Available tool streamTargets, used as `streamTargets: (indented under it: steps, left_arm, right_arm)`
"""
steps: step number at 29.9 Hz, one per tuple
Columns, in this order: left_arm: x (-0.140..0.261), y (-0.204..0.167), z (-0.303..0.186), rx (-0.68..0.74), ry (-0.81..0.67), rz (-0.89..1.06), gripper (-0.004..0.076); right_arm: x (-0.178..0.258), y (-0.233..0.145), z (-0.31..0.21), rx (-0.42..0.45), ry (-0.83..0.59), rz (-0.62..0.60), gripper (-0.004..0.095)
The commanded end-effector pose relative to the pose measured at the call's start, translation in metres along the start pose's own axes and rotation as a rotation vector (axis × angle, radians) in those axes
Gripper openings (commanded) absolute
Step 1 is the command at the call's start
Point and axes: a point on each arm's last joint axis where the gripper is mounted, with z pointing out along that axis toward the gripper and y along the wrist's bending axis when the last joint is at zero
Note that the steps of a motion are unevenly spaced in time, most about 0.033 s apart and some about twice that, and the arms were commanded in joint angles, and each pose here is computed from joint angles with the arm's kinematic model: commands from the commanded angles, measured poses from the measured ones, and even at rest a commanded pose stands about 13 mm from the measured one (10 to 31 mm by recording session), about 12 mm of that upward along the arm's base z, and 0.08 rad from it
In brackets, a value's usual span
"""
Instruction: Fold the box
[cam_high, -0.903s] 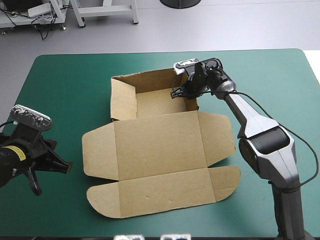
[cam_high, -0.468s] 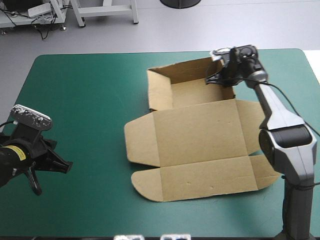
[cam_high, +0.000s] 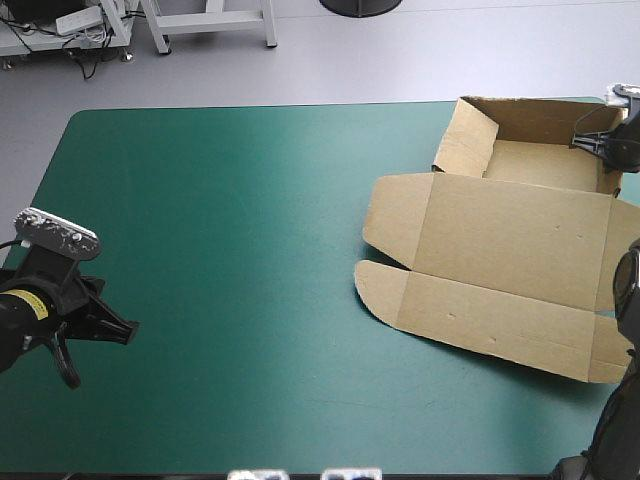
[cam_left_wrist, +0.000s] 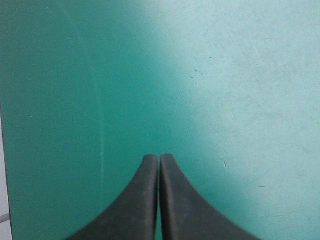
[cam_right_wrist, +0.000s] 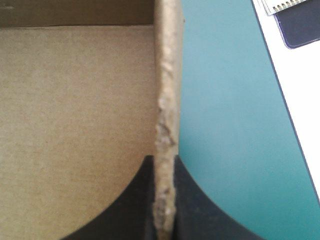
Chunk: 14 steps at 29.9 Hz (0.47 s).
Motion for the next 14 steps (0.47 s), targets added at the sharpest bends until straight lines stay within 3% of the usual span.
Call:
streamTargets:
  steps: [1, 5, 8, 14]
  left_arm:
    - [0.001, 0.001, -0.007, -0.002, 0.01, -0.01, -0.0004]
    - [0.001, 0.001, -0.007, -0.001, 0.012, -0.01, -0.0004]
    - [0.001, 0.0, -0.007, 0.007, 0.015, -0.012, -0.0004]
    - [0.0, -0.001, -0.007, 0.019, 0.001, -0.016, -0.0004]
  right_arm:
    - [-0.011, -0.009, -0.033, -0.022, -0.115, 0.023, -0.0018]
    - [-0.01, -0.009, -0.023, -0.025, -0.109, 0.023, -0.0001]
    - [-0.007, -0.01, -0.015, -0.011, -0.091, -0.033, 0.0135]
    - [-0.006, -0.017, -0.015, 0.058, -0.081, 0.01, 0.0708]
